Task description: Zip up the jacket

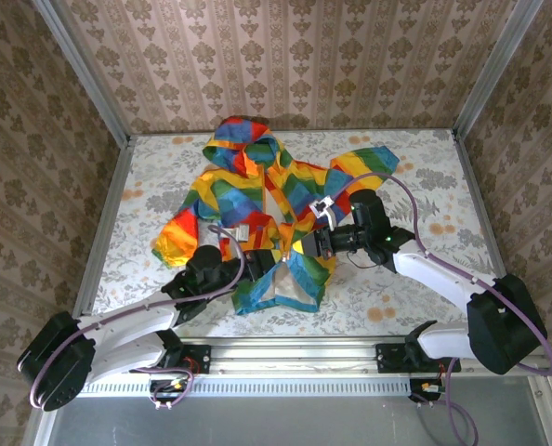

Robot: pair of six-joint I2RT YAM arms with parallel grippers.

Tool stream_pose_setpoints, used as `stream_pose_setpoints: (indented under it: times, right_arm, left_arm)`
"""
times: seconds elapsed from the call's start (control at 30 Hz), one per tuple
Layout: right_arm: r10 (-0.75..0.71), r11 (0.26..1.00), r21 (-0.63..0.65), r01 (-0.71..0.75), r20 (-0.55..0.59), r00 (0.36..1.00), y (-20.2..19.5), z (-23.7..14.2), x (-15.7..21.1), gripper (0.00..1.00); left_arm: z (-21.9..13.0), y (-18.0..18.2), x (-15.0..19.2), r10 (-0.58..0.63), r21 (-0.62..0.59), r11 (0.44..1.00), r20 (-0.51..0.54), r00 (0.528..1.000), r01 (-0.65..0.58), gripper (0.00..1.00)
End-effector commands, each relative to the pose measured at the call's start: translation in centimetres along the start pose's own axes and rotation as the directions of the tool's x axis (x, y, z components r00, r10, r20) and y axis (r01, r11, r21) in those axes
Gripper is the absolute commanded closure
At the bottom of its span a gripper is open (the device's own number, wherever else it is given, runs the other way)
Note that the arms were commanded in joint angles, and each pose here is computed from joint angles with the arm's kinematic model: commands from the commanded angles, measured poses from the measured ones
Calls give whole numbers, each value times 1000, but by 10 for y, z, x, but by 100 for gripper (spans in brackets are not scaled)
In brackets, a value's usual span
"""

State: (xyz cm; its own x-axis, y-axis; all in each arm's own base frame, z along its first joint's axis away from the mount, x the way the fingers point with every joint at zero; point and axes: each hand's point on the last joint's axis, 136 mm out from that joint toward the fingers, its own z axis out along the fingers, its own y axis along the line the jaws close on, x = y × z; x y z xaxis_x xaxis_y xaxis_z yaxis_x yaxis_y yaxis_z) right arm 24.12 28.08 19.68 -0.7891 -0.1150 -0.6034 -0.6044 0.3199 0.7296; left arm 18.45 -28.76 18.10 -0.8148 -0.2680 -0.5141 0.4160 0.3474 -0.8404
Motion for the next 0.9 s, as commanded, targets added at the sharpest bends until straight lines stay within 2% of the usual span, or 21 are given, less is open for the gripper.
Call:
stream_pose_setpoints:
  times: [0.0, 0.17, 0.27, 0.43, 0.67, 0.77, 0.87]
  right_arm:
    - [12, 1000, 20, -12, -5, 1000, -6, 4, 3, 100]
    - [32, 999, 26, -32, -20, 999, -11, 7, 3, 100]
    - [45, 999, 21, -44, -36, 998, -14, 11, 5, 100]
    - [76, 997, 13, -76, -82, 994, -22, 22, 12, 100]
    - [90, 996, 35, -86, -108, 990, -31, 29, 20, 100]
    - [104, 993, 71, -96, -117, 988, -39, 29, 25, 90]
    - [109, 990, 100, -97, -119, 987, -41, 26, 29, 74]
  left_arm:
    - [-3, -15, 3, 20, 48, 999, -23, 1000, -19, 100]
    - [-8, -13, 9, 52, -9, 999, -90, 995, -53, 100]
    - [-13, -9, 19, 62, -67, 995, -173, 983, -75, 100]
    - [-20, 2, 40, 4, -139, 989, -328, 945, -52, 100]
    - [-27, 16, 59, -91, -259, 965, -449, 889, -32, 100]
    - [-30, 24, 60, -122, -305, 952, -457, 881, -27, 100]
    - [-31, 29, 59, -145, -329, 944, -450, 881, -13, 100]
